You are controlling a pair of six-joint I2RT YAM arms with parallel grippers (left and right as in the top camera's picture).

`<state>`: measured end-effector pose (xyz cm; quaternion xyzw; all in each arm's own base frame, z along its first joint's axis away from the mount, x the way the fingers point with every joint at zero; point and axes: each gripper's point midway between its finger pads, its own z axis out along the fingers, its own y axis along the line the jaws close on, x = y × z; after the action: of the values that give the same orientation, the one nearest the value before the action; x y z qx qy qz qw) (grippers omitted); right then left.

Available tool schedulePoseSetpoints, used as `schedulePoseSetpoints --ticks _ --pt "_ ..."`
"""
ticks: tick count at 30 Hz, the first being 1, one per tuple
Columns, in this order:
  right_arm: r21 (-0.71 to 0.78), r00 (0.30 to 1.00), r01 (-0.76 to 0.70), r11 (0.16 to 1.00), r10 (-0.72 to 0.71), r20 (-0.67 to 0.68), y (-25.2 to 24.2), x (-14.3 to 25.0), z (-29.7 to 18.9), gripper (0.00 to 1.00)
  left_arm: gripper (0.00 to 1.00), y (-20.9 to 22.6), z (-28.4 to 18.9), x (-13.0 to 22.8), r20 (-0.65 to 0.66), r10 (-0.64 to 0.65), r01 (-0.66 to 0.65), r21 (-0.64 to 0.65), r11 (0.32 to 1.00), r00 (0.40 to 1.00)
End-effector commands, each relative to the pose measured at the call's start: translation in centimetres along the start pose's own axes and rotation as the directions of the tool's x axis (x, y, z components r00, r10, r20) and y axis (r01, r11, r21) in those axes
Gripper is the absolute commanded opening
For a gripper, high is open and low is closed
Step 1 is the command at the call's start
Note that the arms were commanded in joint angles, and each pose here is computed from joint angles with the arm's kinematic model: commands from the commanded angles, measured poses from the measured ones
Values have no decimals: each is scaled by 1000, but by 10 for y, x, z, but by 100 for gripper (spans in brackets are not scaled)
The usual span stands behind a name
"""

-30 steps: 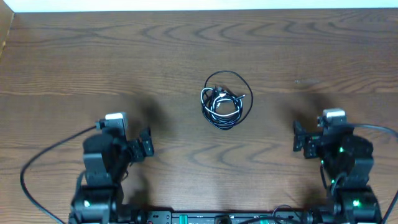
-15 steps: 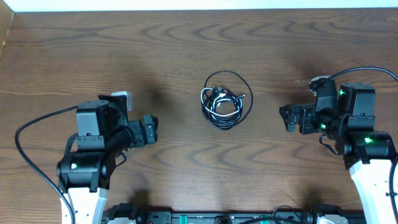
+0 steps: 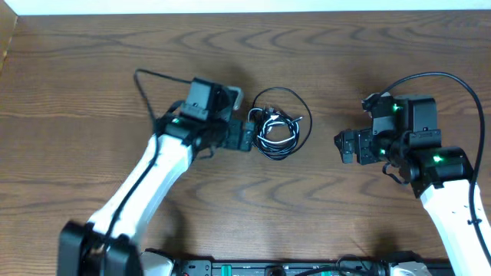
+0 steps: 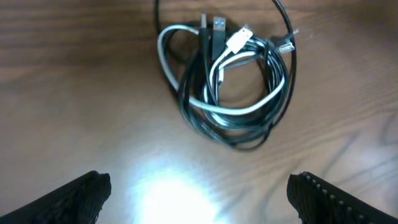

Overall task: Untangle cables
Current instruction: 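Move the left gripper down and grasp the black-white cable bundle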

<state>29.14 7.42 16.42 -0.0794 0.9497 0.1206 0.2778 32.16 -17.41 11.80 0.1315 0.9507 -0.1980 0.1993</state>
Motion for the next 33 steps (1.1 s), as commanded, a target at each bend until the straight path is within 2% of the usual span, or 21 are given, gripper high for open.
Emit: schedulePoseSetpoints --ticks 1,2,6,7,8,10,14,21,22,24,25,28,30,33 --pt "-12 1000 -4 1000 4 20 4 -8 -5 99 92 -1 31 -1 -44 -71 72 30 997 997" --pt "-11 1000 -3 1000 3 20 4 -8 -5 99 91 4 47 1 -60 -112 114 24 993 992" --pt "-11 1000 -2 1000 3 24 4 -9 -5 99 90 10 73 11 -113 -140 142 15 990 984" --pt "-11 1000 -2 1000 3 24 4 -9 -5 99 87 11 77 12 -118 -150 153 14 988 982" --pt "-11 1000 -2 1000 3 24 4 -9 -5 99 82 11 83 13 -124 -166 169 12 986 978" --pt "-11 1000 -2 1000 2 27 4 -9 -5 99 62 7 92 15 -126 -153 156 19 988 980" --pt "-11 1000 -2 1000 2 27 4 -9 -5 99 61 -11 108 17 -120 -109 115 45 992 987" --pt "-11 1000 -2 1000 3 26 4 -9 -5 99 60 -9 120 28 -153 -109 115 30 993 982" --pt "-11 1000 -2 1000 3 26 4 -9 -5 99 54 -9 120 28 -153 -110 115 29 993 982" --pt "-11 1000 -3 1000 3 24 4 -9 -5 99 22 -9 119 28 -155 -110 116 31 993 982" --pt "-11 1000 -2 1000 3 24 4 -9 -5 99 8 -11 117 27 -153 -108 116 42 992 982" --pt "-11 1000 -2 1000 3 26 4 -9 -5 99 8 -31 96 11 -105 -89 101 123 987 990" --pt "-21 1000 -15 1000 15 23 6 -8 -4 99 7 -59 59 -9 -35 -85 91 233 968 996" --pt "-123 1000 -14 992 16 9 23 -5 -4 99 8 -78 10 -33 98 -59 28 287 958 994"
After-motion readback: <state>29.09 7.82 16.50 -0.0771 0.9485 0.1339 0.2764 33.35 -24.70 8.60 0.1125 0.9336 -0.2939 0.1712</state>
